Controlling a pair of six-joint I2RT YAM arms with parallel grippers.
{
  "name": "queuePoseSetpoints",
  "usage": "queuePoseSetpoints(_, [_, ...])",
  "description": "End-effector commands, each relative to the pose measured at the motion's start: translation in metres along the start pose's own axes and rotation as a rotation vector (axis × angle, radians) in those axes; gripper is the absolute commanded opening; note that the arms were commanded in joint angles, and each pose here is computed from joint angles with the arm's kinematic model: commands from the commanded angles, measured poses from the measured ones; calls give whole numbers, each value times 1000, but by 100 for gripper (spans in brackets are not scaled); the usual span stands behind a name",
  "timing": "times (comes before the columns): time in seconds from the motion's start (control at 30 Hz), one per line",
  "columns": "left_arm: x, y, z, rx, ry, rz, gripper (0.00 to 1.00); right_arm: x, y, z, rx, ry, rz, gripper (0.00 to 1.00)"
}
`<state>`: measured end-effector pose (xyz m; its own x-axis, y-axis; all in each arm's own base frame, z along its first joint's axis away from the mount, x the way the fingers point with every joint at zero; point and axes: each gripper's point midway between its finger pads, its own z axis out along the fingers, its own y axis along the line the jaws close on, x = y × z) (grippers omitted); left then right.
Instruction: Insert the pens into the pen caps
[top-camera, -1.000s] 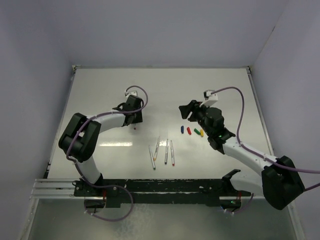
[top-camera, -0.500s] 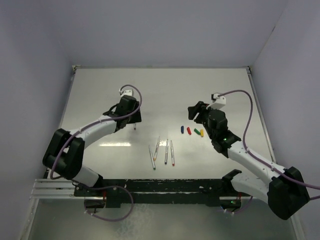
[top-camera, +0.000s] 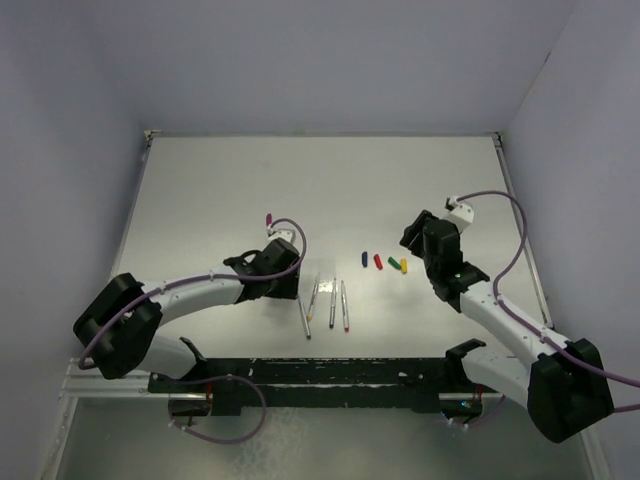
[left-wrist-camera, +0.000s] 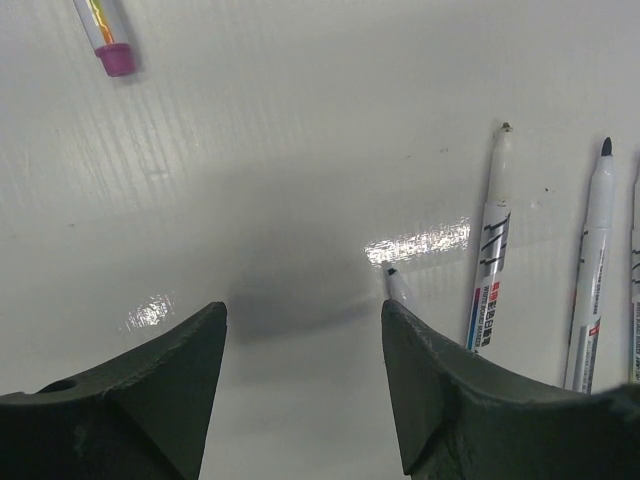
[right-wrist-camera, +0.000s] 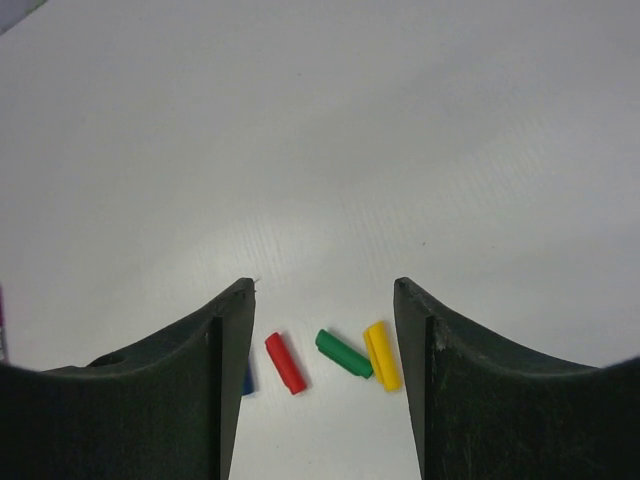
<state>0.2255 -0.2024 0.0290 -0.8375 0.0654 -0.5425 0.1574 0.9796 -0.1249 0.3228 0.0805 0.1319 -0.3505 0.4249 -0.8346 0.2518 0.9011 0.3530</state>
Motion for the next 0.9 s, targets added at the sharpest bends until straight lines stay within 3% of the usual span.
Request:
queuePoseSetpoints(0.0, [-2, -16, -6, 78, -10, -24, 66, 8, -6, 0, 10, 18, 48, 60])
queuePoseSetpoints(0.5, [19, -39, 6, 124, 62, 24, 64, 15, -7, 2, 4, 32, 42, 58])
queuePoseSetpoints(0.87, [58, -26, 8, 27, 203, 126, 42, 11, -2, -3, -24, 23, 80, 58])
